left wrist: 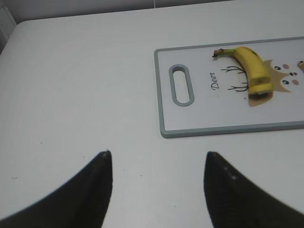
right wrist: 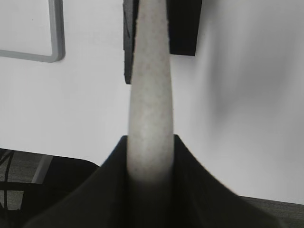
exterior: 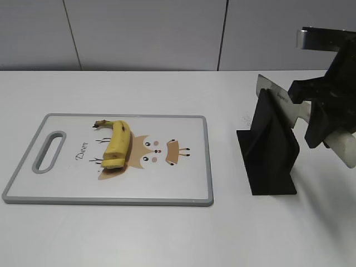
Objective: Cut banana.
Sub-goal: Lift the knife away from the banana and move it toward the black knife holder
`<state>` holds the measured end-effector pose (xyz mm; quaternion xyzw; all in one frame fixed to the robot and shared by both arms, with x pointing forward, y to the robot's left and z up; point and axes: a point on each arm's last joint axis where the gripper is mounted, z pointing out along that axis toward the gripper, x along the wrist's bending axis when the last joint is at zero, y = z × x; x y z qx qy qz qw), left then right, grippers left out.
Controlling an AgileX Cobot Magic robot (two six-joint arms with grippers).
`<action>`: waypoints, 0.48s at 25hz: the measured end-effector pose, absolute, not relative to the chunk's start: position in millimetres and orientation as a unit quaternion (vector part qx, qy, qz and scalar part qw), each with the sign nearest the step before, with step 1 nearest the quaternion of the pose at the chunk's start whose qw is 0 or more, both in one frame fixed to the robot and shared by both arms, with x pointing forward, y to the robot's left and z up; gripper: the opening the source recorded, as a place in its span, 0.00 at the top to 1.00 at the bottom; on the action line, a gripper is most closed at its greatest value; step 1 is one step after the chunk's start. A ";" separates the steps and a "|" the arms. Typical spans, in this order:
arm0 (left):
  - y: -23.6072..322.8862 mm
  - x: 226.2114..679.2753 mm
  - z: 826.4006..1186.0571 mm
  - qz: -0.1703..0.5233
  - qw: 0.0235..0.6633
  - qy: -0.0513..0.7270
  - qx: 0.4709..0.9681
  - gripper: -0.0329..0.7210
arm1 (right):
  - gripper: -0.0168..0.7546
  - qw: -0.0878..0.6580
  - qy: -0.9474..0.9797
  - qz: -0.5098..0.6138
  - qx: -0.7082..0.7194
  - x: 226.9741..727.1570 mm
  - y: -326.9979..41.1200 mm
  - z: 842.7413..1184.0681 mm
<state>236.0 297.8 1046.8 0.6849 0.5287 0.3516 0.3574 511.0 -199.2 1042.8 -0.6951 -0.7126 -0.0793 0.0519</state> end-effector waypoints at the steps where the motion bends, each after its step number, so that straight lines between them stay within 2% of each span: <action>1: 297.8 236.0 1046.8 0.352 0.357 0.529 0.685 0.18 | 0.76 0.053 -0.713 -0.079 -0.695 510.9 -199.1 1042.8; 8: 297.8 236.0 1046.8 0.352 0.357 0.529 0.685 0.18 | 0.75 0.079 -0.707 -0.071 -0.699 514.4 -194.9 1033.1; 10: 297.8 236.0 1046.8 0.352 0.357 0.529 0.685 0.18 | 0.70 0.087 -0.710 -0.071 -0.696 515.3 -193.4 1030.8; 12: 297.8 236.0 1046.8 0.352 0.357 0.529 0.685 0.18 | 0.58 0.091 -0.710 -0.074 -0.694 515.7 -192.3 1030.2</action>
